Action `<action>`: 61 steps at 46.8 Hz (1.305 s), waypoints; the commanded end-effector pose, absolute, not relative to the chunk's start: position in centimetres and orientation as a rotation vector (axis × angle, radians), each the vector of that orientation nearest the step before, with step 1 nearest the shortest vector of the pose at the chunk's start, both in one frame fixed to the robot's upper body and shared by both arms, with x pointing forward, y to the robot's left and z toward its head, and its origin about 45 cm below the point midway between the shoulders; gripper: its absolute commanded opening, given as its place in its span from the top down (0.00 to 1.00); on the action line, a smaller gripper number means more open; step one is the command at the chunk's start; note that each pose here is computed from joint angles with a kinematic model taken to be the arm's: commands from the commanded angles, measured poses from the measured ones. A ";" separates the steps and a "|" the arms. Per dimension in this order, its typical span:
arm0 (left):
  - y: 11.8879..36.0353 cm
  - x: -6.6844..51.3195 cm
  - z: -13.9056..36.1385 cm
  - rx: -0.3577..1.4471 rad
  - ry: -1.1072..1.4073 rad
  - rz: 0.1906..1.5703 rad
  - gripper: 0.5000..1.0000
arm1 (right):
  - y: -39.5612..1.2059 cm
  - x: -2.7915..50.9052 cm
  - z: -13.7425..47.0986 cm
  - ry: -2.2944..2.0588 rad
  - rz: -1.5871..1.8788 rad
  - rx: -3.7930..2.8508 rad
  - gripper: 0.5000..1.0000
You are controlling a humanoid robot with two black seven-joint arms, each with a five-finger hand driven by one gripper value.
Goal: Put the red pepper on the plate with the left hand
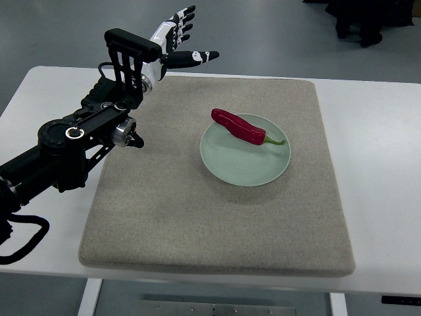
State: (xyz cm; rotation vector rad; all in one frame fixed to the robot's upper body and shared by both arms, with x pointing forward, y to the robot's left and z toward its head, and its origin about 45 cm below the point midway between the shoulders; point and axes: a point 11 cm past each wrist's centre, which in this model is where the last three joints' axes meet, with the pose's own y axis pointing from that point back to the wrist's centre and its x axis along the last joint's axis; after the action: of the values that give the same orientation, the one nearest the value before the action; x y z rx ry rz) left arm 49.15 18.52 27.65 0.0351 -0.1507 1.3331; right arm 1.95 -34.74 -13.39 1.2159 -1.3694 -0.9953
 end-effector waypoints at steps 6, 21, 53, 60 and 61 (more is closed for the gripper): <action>20.8 49.9 27.9 -0.075 0.028 1.435 0.01 | -34.7 1.9 -13.4 -1.369 -0.996 1.215 0.14; 24.3 50.3 27.1 -0.225 0.237 1.555 0.00 | -34.7 2.0 -13.4 -1.370 -0.995 1.216 0.14; 27.8 49.0 24.0 -0.451 0.524 1.575 0.00 | -34.7 1.9 -13.4 -1.369 -0.996 1.215 0.14; 28.3 49.1 24.1 -0.460 0.521 1.577 0.00 | -34.7 2.0 -13.4 -1.367 -1.000 1.221 0.14; 28.5 49.1 24.1 -0.467 0.523 1.581 0.00 | -34.6 2.0 -13.4 -1.366 -1.002 1.223 0.14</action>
State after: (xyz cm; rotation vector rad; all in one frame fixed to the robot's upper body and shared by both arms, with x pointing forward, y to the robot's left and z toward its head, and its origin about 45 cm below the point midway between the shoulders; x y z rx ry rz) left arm 49.03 28.01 24.05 -0.4554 0.5220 1.5713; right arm 1.92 -34.74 -13.39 1.2155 -1.3692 -0.9956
